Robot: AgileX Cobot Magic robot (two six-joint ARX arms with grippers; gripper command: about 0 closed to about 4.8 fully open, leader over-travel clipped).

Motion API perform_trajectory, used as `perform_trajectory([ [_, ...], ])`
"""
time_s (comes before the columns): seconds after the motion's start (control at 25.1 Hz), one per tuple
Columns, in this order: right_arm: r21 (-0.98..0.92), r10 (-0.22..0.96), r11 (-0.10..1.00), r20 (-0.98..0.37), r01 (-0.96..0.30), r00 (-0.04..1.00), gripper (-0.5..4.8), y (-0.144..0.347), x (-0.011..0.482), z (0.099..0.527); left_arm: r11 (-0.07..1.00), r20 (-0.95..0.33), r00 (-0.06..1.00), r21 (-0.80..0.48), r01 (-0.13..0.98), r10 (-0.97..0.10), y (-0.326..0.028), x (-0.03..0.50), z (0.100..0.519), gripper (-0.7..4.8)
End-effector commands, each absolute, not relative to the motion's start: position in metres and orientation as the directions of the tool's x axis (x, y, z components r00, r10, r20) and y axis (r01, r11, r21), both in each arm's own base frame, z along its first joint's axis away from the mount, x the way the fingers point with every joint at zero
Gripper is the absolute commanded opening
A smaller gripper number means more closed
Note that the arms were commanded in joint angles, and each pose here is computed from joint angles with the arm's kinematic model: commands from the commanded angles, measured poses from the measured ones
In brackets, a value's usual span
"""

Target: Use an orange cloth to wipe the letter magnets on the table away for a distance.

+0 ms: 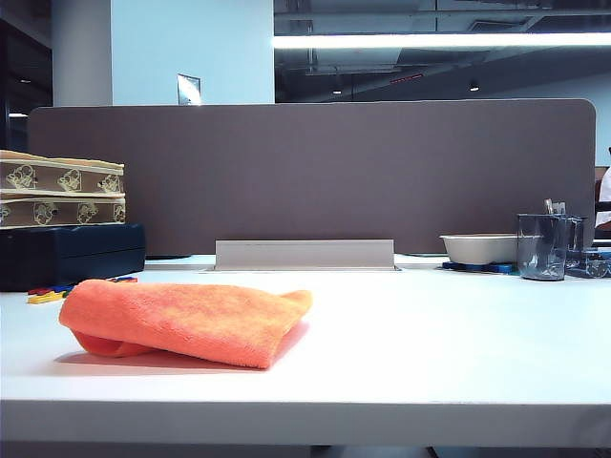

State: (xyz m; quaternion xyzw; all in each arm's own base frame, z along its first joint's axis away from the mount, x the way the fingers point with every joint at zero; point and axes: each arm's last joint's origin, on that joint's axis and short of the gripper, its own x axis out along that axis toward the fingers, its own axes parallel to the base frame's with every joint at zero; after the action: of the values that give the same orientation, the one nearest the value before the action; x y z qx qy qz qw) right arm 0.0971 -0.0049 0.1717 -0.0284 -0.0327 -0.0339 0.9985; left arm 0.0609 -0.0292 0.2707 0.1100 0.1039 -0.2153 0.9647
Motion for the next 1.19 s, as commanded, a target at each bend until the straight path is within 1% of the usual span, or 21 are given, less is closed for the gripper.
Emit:
perform_trajectory([
  [0.04,-0.05,-0.062,0.997,0.093,0.067,0.994,0.0,-0.005,0.097,0.174,0.898,-0.257,0.908,0.209,0.387,-0.331,-0.028,0.062,0.26,0.89],
  [0.16,-0.049,-0.062,0.996,0.103,0.068,0.993,0.0,-0.005,0.096,0.177,0.908,-0.271,0.917,0.221,0.355,-0.292,-0.029,0.066,0.252,0.89],
  [0.28,-0.049,-0.062,0.996,0.112,0.068,0.992,0.0,-0.005,0.096,0.18,0.901,-0.286,0.914,0.244,0.359,-0.286,-0.03,0.069,0.245,0.89],
  [0.36,-0.049,-0.062,0.996,0.115,0.068,0.991,0.0,-0.005,0.095,0.18,0.911,-0.26,0.922,0.224,0.345,-0.285,-0.031,0.072,0.243,0.89],
  [0.44,-0.049,-0.062,0.996,0.115,0.068,0.991,0.0,-0.005,0.095,0.18,0.94,-0.185,0.939,0.13,0.317,-0.291,-0.034,0.077,0.241,0.89],
  [0.6,-0.049,-0.062,0.996,0.117,0.068,0.991,0.0,-0.005,0.095,0.181,0.955,-0.112,0.96,0.119,0.27,-0.257,-0.036,0.084,0.234,0.89],
  [0.72,-0.048,-0.061,0.996,0.135,0.068,0.989,0.0,-0.005,0.095,0.183,0.967,-0.103,0.971,0.118,0.228,-0.216,-0.037,0.089,0.219,0.89],
  [0.84,-0.047,-0.061,0.996,0.171,0.07,0.983,0.0,-0.005,0.094,0.187,0.967,-0.123,0.97,0.118,0.227,-0.212,-0.038,0.091,0.208,0.89],
  [0.95,0.009,-0.057,0.998,0.174,0.057,0.983,0.0,-0.004,0.094,0.187,0.971,-0.087,0.973,0.089,0.22,-0.213,-0.039,0.093,0.204,0.89],
  [1.03,0.027,-0.032,0.999,0.173,0.028,0.984,0.0,-0.004,0.094,0.187,0.973,-0.071,0.975,0.08,0.215,-0.209,-0.04,0.095,0.2,0.89],
  [1.19,0.013,0.043,0.999,0.169,-0.046,0.985,0.0,-0.002,0.094,0.186,0.982,-0.094,0.98,0.055,0.179,-0.174,-0.04,0.097,0.188,0.89],
])
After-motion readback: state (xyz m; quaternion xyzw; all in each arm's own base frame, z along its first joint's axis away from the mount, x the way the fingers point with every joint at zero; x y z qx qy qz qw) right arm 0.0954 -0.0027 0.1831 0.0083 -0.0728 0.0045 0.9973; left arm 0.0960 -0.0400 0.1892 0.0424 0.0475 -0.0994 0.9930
